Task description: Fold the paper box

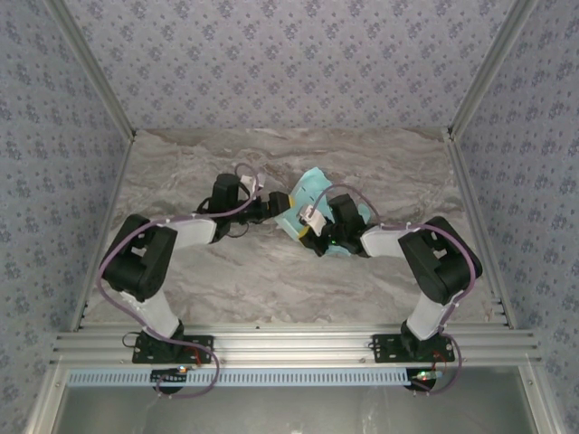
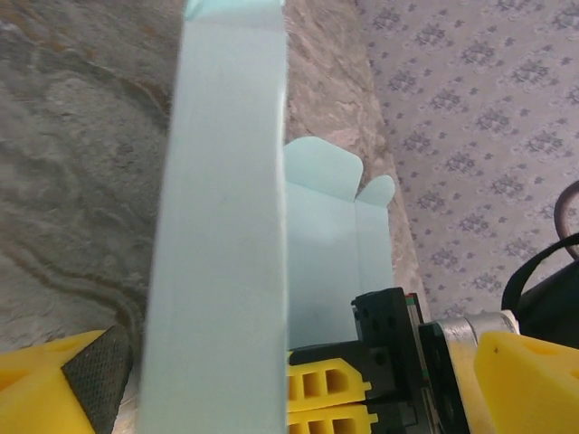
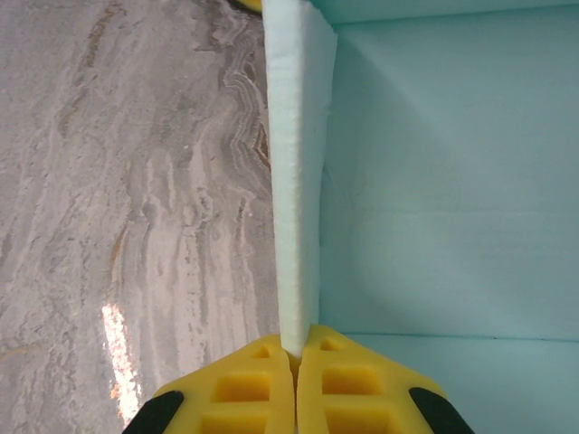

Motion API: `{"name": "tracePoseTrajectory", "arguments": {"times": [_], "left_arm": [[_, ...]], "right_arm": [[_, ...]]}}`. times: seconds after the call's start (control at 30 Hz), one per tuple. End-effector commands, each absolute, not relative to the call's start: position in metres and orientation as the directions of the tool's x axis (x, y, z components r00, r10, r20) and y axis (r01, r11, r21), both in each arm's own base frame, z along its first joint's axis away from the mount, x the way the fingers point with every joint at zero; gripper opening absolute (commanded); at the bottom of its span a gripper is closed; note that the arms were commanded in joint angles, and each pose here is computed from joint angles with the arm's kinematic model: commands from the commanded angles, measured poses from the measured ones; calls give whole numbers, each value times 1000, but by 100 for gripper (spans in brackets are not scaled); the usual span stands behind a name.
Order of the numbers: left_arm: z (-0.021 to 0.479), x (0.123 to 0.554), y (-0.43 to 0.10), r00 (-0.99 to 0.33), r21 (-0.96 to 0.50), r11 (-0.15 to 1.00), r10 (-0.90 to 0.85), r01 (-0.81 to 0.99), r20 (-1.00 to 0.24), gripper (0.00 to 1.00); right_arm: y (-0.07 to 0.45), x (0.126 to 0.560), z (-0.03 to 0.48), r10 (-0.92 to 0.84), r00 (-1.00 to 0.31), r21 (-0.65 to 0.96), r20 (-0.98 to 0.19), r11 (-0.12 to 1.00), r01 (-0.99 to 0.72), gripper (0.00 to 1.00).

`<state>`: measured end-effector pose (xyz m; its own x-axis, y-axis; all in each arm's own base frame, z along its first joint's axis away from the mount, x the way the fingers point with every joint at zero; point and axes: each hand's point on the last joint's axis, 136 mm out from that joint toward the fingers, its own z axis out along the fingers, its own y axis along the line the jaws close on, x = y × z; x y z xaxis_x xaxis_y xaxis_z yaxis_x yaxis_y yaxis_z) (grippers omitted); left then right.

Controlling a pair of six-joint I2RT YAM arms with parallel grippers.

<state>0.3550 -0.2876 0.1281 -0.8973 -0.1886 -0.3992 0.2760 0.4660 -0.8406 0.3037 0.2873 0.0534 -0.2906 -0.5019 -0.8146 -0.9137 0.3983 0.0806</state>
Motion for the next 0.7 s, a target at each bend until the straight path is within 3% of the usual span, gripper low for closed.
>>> {"name": "tracePoseTrajectory", "arguments": {"times": [0.0,0.1,0.3,0.67], "left_arm": [[118,360,-265,-892,-805,546,-211,230,-399,99],[119,355,-263,-887,-769,586,-172,257,-428,98],[97,341,-249,-919,-695,695,-126,186,-372,73],[91,313,-259,-909,-641,704,16,306,-416,63]], "right_arm": [[291,290,53,-490,-254,91,-834,333,-939,7],[297,285,57,-488,-218,75,-845,295,-953,7],[314,281,62,-469,-171,51,-867,257,-965,8],[340,277,57,-446,-163,66,-880,224,-972,10]]}}
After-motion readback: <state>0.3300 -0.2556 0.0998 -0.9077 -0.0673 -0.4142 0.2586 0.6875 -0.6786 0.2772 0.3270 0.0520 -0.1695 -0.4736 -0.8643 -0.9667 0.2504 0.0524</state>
